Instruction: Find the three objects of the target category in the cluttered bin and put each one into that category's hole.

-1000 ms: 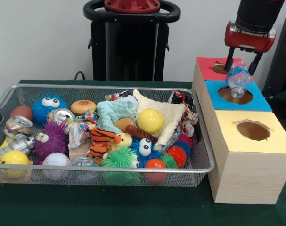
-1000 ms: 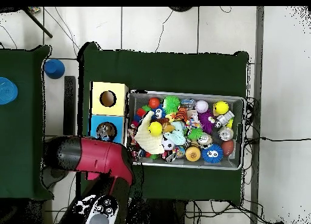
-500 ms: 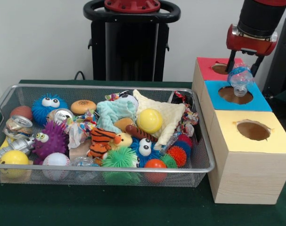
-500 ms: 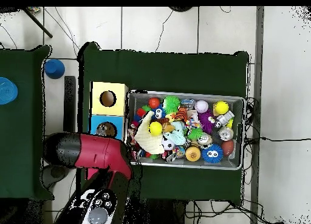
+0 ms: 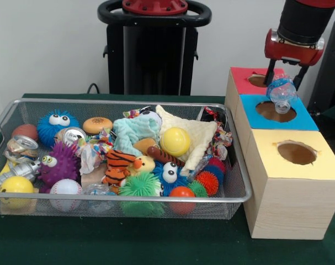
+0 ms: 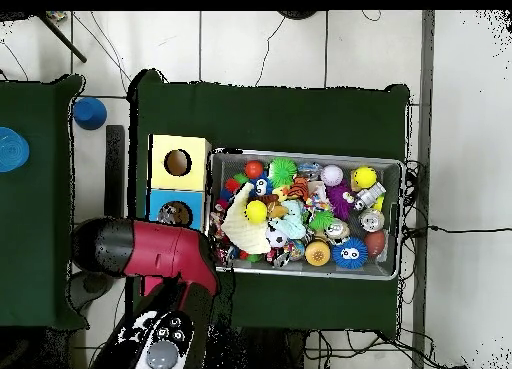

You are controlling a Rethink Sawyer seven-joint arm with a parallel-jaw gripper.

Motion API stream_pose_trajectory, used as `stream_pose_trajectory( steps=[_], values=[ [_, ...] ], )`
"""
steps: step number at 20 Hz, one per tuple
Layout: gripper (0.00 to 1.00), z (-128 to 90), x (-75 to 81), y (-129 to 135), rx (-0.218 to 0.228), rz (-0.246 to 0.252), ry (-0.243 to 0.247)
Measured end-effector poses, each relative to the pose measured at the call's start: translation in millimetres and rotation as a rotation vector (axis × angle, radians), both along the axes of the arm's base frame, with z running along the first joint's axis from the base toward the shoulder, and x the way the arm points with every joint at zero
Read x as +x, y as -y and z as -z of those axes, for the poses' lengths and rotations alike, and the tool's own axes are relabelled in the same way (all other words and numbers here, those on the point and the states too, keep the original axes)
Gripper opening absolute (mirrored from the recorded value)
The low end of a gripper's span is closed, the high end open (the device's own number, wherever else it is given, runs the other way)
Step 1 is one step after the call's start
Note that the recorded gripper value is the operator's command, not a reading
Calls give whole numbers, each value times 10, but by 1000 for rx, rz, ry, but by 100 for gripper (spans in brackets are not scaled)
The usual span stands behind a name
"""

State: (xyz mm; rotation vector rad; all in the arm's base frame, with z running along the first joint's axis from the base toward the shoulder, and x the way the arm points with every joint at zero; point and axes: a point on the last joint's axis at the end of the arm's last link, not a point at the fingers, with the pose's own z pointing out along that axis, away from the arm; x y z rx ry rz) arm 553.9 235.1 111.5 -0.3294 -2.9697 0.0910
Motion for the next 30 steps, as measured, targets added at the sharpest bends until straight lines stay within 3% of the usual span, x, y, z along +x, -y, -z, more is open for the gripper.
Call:
stream_pose_trajectory(
  steps=[15,30],
  values=[
    [100,-174,43,159,6,33,-18],
    [100,-232,378,316,0,50,31]
  ],
)
